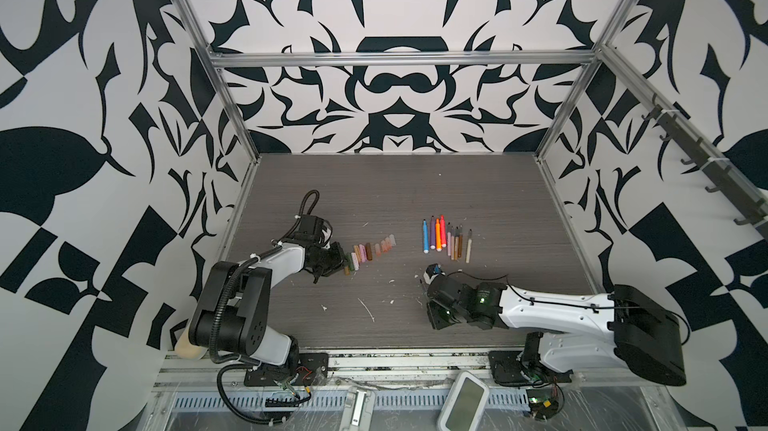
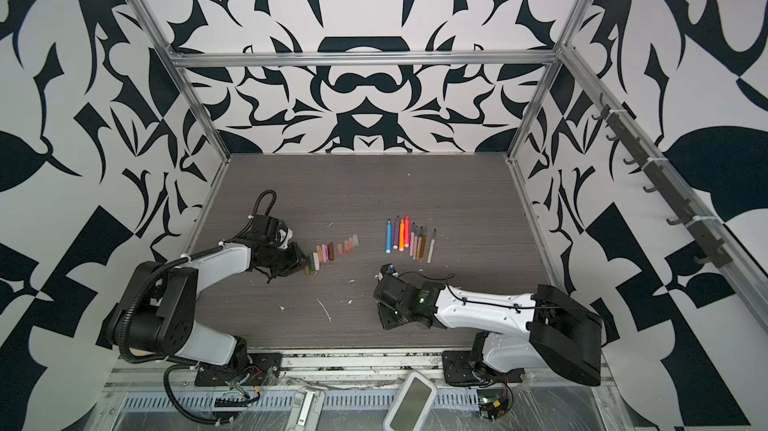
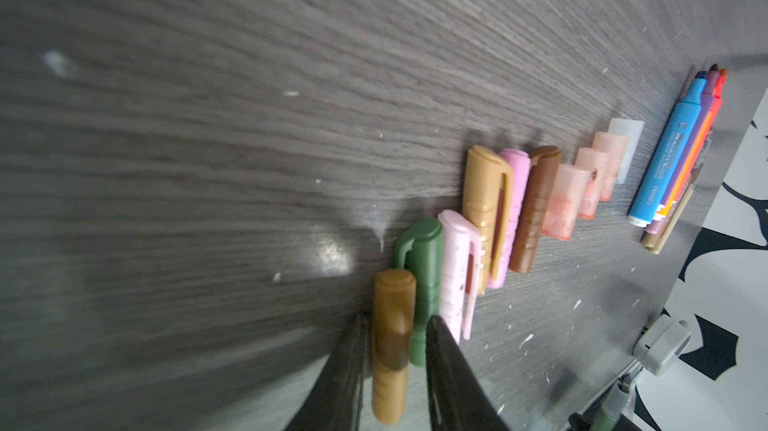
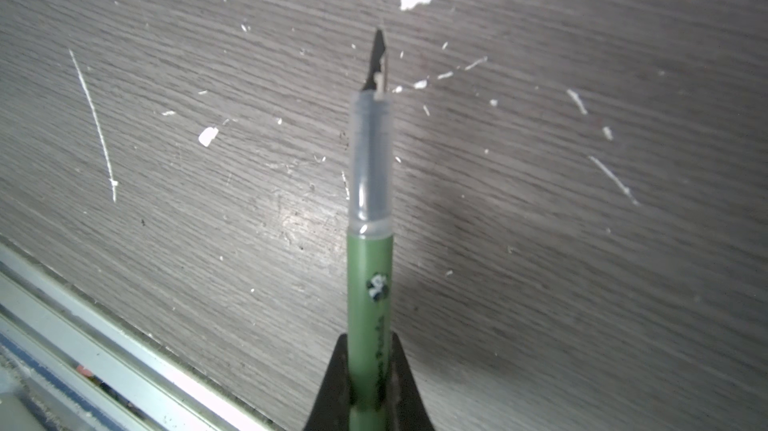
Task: Open the pen caps
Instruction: 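Set the tan cap at the near end of the cap row with the left gripper, then carry the uncapped green pen to the marker cluster with the right gripper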
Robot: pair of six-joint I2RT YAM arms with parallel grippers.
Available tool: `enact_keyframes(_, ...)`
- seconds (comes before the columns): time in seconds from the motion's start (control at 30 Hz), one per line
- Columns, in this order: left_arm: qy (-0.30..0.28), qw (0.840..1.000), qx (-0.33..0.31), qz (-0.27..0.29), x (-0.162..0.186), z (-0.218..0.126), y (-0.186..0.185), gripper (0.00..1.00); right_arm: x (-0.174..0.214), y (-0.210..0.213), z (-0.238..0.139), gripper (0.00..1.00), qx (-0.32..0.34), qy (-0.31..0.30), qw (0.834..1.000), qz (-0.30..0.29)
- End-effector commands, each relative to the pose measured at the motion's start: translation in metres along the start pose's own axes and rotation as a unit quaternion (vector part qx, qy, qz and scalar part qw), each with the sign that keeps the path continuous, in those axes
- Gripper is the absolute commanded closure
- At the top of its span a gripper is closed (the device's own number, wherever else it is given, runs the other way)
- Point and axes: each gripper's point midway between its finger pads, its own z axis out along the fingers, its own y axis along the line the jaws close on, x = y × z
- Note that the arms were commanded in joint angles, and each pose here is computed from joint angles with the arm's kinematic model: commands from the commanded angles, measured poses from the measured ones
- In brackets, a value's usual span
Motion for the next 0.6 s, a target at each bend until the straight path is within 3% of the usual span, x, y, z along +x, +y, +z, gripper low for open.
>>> enact_keyframes(0.0, 0.007, 1.0, 0.0, 0.0, 0.001, -0.002, -0.001, 0.7, -0.003, 0.002, -0.004, 1.0, -0.008, -0.011, 1.0, 0.005)
enact_keyframes(0.23, -0.029, 0.999, 0.015, 0.016, -0.001, -0.016, -0.008, 0.7, -0.01, 0.004, -0.011, 1.0, -0.004, -0.019, 1.0, 0.004)
enact_keyframes(0.57, -0.199, 0.974, 0.073, 0.078, -0.001, -0.087, -0.029, 0.63, -0.055, 0.015, -0.083, 1.0, -0.002, -0.099, 0.995, -0.02)
